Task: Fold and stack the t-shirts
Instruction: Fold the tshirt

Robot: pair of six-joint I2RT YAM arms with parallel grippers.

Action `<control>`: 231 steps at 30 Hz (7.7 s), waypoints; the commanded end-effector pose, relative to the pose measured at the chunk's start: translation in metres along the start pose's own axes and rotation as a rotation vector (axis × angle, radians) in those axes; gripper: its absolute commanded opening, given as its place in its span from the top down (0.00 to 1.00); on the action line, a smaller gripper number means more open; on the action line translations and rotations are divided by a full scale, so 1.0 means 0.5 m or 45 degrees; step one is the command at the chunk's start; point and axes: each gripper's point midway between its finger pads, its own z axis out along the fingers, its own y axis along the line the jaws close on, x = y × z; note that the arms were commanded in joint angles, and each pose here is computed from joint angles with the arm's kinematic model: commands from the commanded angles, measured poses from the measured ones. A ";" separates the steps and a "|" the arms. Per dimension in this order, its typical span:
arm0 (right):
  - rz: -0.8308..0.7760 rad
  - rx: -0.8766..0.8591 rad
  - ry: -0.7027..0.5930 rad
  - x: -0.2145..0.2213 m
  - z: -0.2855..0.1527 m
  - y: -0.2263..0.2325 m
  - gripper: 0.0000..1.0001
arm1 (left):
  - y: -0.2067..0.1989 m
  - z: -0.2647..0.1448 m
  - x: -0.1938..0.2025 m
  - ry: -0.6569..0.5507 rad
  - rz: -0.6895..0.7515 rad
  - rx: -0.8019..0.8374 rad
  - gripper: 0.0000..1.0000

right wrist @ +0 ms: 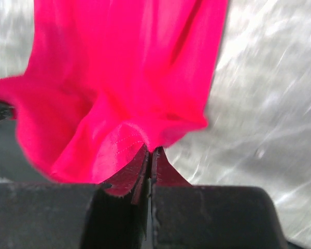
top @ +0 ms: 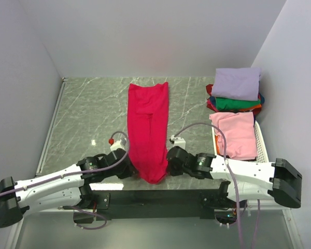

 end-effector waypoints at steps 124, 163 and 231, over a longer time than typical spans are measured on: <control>-0.017 0.122 0.037 -0.233 0.167 -0.108 0.44 | 0.115 0.143 -0.225 -0.364 -0.012 -0.382 0.21; -0.002 0.128 0.184 -0.132 0.192 -0.101 0.71 | 0.193 0.154 -0.118 -0.140 -0.062 -0.443 0.81; -0.318 -0.203 0.110 -0.126 -0.238 0.020 1.00 | -0.211 -0.189 -0.095 -0.214 0.483 0.591 0.99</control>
